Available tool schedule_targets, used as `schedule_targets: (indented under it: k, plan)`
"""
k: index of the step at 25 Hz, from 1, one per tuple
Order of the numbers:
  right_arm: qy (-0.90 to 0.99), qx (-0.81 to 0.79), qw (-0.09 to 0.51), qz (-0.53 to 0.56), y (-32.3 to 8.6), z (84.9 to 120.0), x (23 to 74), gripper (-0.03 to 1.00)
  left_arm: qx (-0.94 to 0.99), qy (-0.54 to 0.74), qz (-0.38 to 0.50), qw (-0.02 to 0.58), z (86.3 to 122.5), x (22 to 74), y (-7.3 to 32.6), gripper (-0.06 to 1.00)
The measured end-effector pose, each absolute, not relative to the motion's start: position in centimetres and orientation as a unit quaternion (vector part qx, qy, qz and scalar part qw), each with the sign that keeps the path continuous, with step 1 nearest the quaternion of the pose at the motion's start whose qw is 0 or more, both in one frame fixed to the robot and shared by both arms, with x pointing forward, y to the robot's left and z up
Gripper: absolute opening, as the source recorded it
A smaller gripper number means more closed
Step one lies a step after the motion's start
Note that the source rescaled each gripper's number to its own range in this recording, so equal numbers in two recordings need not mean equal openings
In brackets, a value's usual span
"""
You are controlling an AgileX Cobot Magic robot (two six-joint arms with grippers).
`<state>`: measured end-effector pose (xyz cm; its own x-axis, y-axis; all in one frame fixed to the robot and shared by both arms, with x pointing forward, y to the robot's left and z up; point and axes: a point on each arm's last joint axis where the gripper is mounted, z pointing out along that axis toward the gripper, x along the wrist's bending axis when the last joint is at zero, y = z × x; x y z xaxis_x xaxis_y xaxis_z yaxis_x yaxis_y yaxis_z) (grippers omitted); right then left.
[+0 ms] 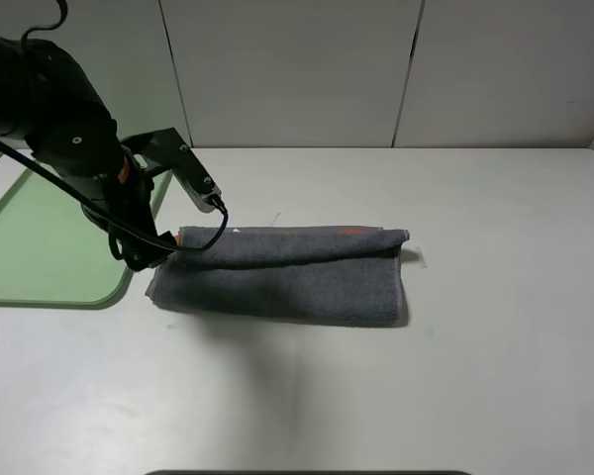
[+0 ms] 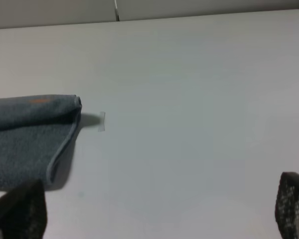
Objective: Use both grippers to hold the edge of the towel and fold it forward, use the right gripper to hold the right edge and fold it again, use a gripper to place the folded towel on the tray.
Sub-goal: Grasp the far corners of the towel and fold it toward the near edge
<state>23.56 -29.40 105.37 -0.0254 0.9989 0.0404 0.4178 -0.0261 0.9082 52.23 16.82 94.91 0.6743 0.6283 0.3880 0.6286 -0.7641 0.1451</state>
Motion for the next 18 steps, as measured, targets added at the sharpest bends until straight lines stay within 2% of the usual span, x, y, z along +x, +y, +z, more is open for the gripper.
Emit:
schedule_targets:
  k: [9, 14, 18]
  plan:
    - [0.595, 0.595, 0.364, 0.399, -29.4, 105.4, 23.6, 1.00, -0.917, -0.370, -0.141, -0.044, 94.5, 51.3, 15.7, 1.00]
    - [0.595, 0.595, 0.364, 0.399, -29.4, 105.4, 23.6, 1.00, -0.948, -0.294, -0.108, -0.058, 94.3, 50.9, 15.1, 1.00]
    - [0.595, 0.595, 0.364, 0.399, -29.4, 105.4, 23.6, 1.00, -0.966, -0.223, -0.113, -0.073, 95.0, 51.0, 13.9, 1.00]
